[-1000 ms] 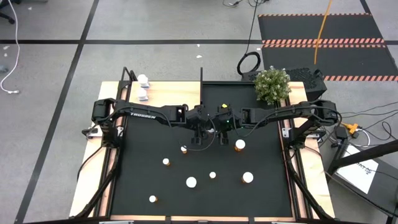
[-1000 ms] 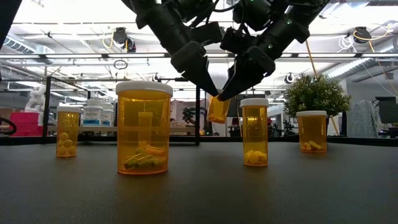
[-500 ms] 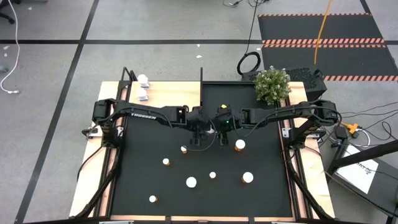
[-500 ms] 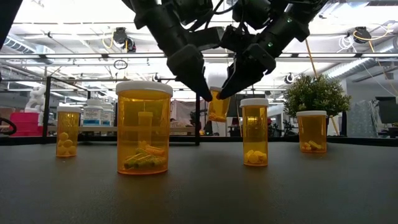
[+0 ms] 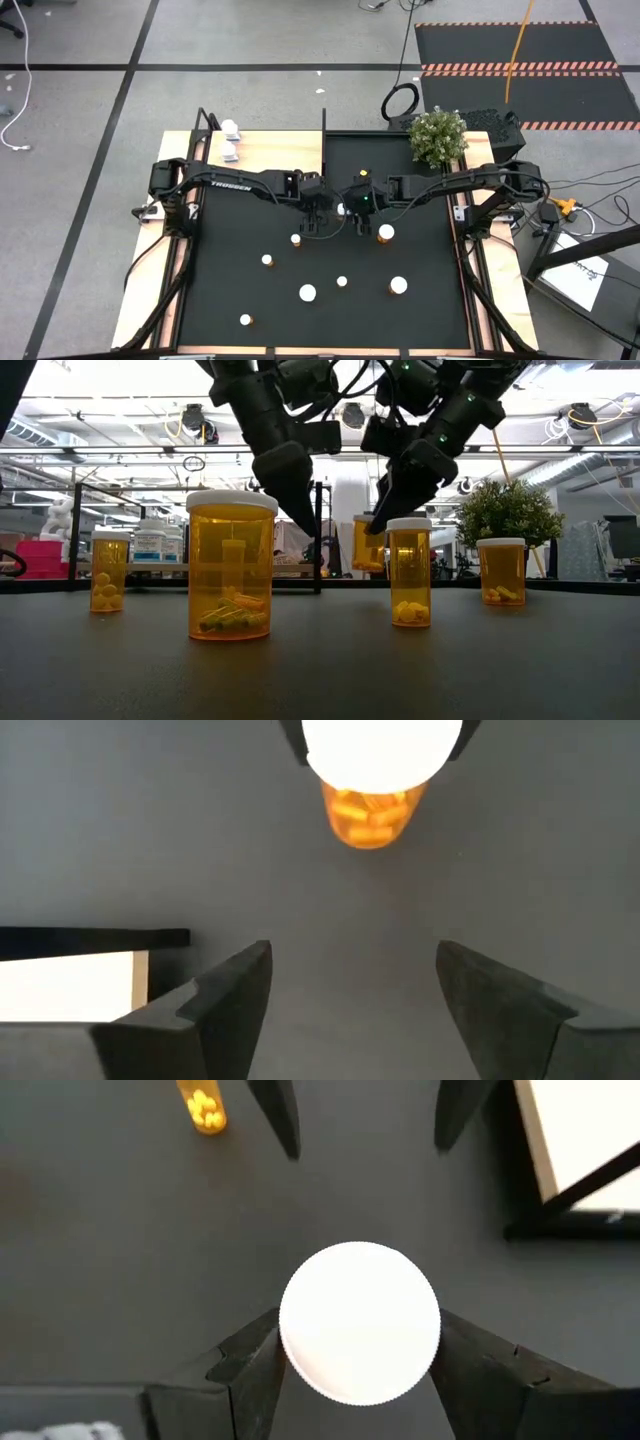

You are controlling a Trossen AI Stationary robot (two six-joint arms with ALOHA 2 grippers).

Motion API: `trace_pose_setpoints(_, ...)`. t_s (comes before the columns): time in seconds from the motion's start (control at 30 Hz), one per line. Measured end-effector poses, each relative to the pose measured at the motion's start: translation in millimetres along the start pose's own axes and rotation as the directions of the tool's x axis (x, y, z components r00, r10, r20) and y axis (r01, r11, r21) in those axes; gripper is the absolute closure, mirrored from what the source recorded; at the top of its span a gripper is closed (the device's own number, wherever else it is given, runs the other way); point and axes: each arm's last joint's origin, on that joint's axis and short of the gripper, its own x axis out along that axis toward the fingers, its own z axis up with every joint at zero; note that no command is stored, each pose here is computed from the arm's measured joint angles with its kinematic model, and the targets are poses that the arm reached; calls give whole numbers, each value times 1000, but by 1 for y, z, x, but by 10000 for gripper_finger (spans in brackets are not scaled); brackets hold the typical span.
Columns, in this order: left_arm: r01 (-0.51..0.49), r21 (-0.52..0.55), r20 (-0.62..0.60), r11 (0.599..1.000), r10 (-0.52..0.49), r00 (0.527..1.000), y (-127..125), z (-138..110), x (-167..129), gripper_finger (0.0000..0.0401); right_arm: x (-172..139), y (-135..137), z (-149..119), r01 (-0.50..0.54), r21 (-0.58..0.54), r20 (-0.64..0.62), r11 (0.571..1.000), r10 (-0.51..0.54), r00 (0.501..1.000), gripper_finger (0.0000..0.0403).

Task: Pick and place medicine bottles onto shelf by color
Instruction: Put the large orange pill bottle on the shelf

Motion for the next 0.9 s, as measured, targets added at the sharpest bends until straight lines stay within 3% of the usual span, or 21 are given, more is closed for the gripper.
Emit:
trace_pose_setpoints(0.37,-1,-3,9,1000,1,1000,-1,1,0,150,4,2,-13,-26,54,-36,998,28,999,174)
trace_pose_setpoints(0.67,-9,10,57,1000,8,998,0,6,0,148,4,2,-13,-27,48,-38,998,29,999,118)
trace_pose_setpoints(0.9,-15,55,102,998,10,995,-5,10,-1,148,-12,1,-10,-26,19,-10,999,26,1000,106)
